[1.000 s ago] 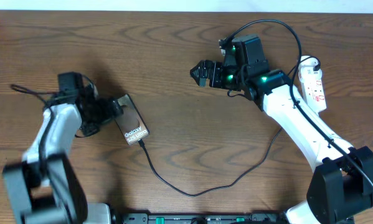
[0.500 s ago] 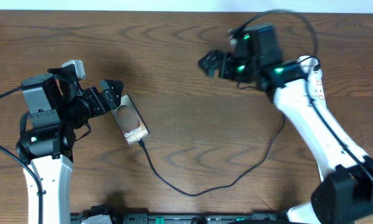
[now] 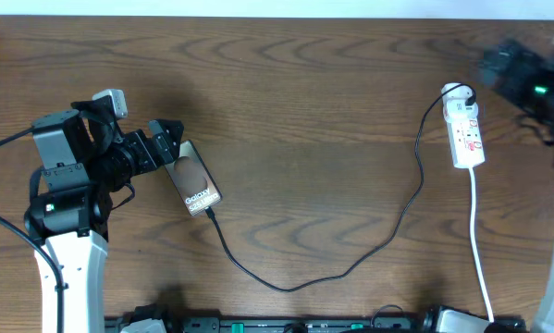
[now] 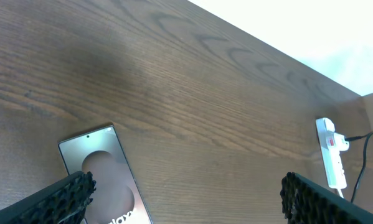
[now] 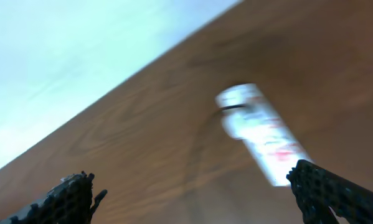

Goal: Plug charger to phone and switch on socket

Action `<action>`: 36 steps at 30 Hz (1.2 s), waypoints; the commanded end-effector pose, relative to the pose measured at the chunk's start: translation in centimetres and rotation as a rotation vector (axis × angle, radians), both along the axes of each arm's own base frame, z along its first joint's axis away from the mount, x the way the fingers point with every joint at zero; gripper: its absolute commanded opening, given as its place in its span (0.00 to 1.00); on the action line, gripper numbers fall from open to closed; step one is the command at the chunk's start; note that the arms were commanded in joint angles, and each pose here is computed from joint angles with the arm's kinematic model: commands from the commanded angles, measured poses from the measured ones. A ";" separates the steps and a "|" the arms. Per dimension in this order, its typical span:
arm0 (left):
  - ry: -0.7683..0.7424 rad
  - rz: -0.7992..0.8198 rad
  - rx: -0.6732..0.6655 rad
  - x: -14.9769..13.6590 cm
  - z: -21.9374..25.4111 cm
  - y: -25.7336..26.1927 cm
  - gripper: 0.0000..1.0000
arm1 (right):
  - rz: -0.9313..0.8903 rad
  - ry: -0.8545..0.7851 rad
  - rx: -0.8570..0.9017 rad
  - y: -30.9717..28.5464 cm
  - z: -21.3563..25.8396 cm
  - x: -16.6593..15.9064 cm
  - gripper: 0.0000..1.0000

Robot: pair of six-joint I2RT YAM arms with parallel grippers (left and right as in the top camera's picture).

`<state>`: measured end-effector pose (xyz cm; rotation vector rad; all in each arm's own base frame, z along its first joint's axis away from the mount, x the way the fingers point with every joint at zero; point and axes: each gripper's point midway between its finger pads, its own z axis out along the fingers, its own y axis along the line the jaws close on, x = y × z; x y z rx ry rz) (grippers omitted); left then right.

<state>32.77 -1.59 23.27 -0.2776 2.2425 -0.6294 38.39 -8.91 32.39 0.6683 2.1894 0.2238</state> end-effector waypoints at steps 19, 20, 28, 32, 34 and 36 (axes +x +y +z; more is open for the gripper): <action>0.006 -0.023 0.008 -0.1 0.0 -0.2 0.98 | 0.264 0.353 0.225 -5.9 -19.8 2.8 0.89; 0.007 -0.023 0.008 -0.1 0.0 -0.2 0.98 | 0.272 0.357 0.222 -5.8 -20.0 2.9 0.89; 0.017 -0.023 0.006 -0.2 -0.2 -0.2 0.98 | 0.400 0.396 0.175 -4.3 -23.1 3.8 0.86; 0.017 -0.023 0.006 -0.2 -0.2 -0.2 0.98 | 0.429 0.392 0.150 -4.3 -24.4 4.6 0.87; 0.017 -0.023 0.006 -0.2 -0.2 -0.2 0.98 | 0.431 0.386 0.145 -4.4 -25.0 5.1 0.87; 0.017 -0.023 0.006 -0.2 -0.2 -0.2 0.98 | 0.435 0.379 0.138 -4.4 -25.2 5.4 0.87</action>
